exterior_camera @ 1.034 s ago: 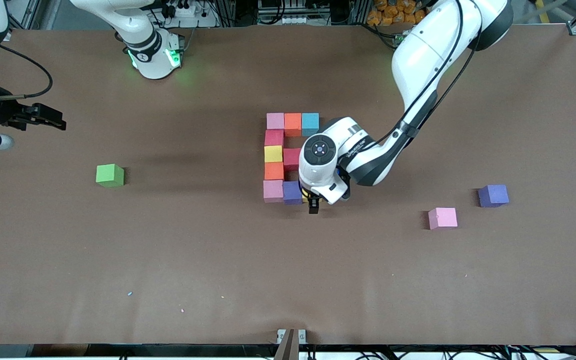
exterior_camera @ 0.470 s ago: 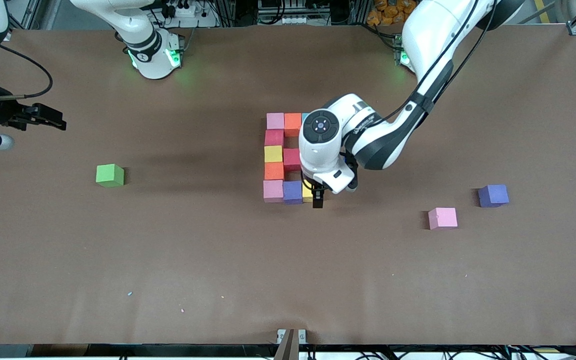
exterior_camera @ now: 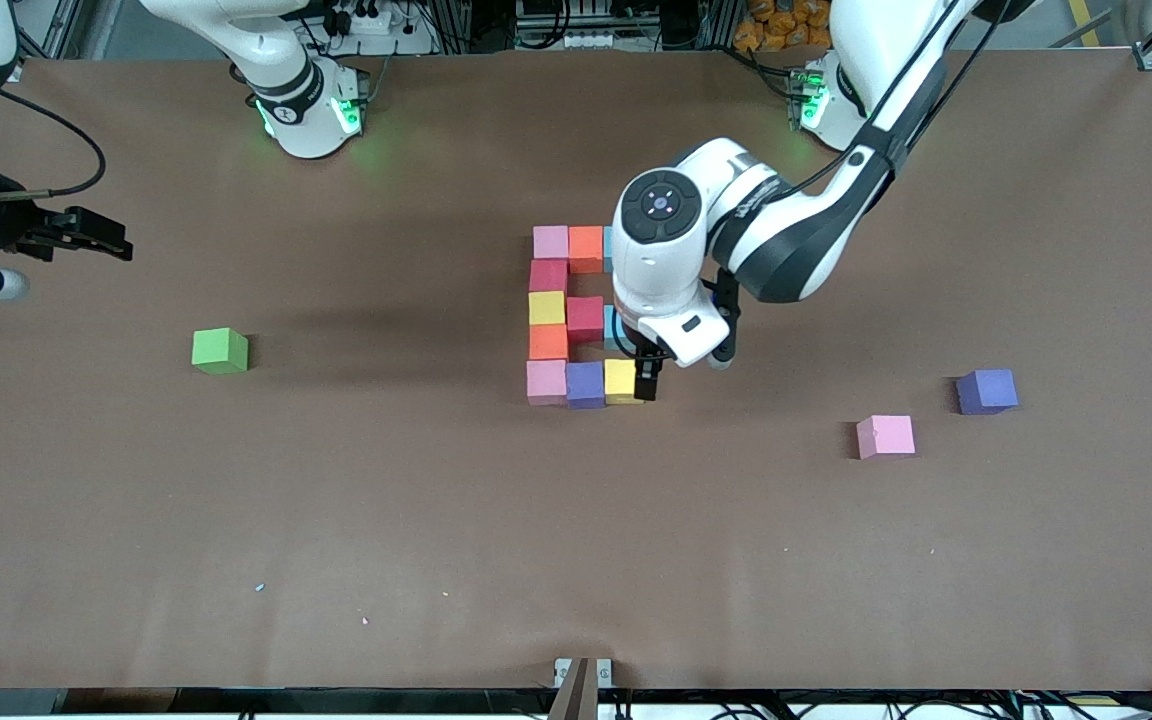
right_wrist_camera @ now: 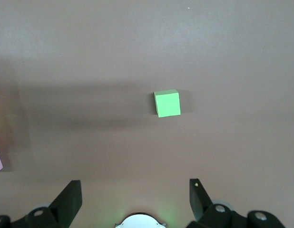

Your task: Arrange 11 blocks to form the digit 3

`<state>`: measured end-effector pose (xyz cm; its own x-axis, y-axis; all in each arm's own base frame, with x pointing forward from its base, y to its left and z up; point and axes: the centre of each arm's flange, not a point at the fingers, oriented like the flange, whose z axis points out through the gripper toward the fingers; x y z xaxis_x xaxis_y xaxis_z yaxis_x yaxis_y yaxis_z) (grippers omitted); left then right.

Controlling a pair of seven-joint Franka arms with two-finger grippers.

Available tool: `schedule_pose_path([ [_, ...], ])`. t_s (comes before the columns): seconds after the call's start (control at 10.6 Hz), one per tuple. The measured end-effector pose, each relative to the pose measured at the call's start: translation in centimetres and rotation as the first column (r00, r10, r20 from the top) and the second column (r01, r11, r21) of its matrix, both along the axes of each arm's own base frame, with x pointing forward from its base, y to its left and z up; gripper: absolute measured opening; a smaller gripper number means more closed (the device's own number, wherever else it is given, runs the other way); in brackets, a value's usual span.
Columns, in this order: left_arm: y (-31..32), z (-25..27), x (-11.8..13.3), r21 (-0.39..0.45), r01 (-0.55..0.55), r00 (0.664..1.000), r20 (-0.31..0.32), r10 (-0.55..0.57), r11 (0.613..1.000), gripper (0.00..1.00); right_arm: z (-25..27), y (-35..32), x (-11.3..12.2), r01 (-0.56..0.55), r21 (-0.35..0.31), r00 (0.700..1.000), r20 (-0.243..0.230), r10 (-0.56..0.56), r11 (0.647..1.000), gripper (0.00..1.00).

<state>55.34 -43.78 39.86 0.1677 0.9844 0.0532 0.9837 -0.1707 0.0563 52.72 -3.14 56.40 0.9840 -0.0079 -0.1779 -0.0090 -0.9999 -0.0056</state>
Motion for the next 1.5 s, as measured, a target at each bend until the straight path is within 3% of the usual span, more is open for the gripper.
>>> schedule_pose_path([
  [0.38,2.8,3.4,0.9,0.034,0.149,0.989,0.007,-0.15,0.988,1.0,0.0,0.0,0.0,0.0,0.0,1.0,0.0,0.0,1.0,1.0],
  [0.66,6.0,6.9,1.6,0.069,0.284,0.959,0.005,-0.285,0.956,1.0,0.0,0.0,0.0,0.0,0.0,1.0,0.0,0.0,1.0,1.0],
  [0.85,8.1,9.7,1.4,0.102,0.395,0.918,-0.016,-0.396,0.913,1.0,0.0,0.0,0.0,0.0,0.0,1.0,0.0,0.0,1.0,1.0],
  [1.13,10.7,12.8,0.3,0.142,0.56,0.828,-0.107,-0.55,0.816,1.0,0.0,0.0,0.0,-0.001,0.0,1.0,0.0,0.001,1.0,1.0],
  [1.5,13.2,13.9,0.2,0.141,0.659,0.751,-0.177,-0.636,0.739,1.0,0.0,0.0,0.0,-0.001,0.0,1.0,0.0,0.001,1.0,1.0],
])
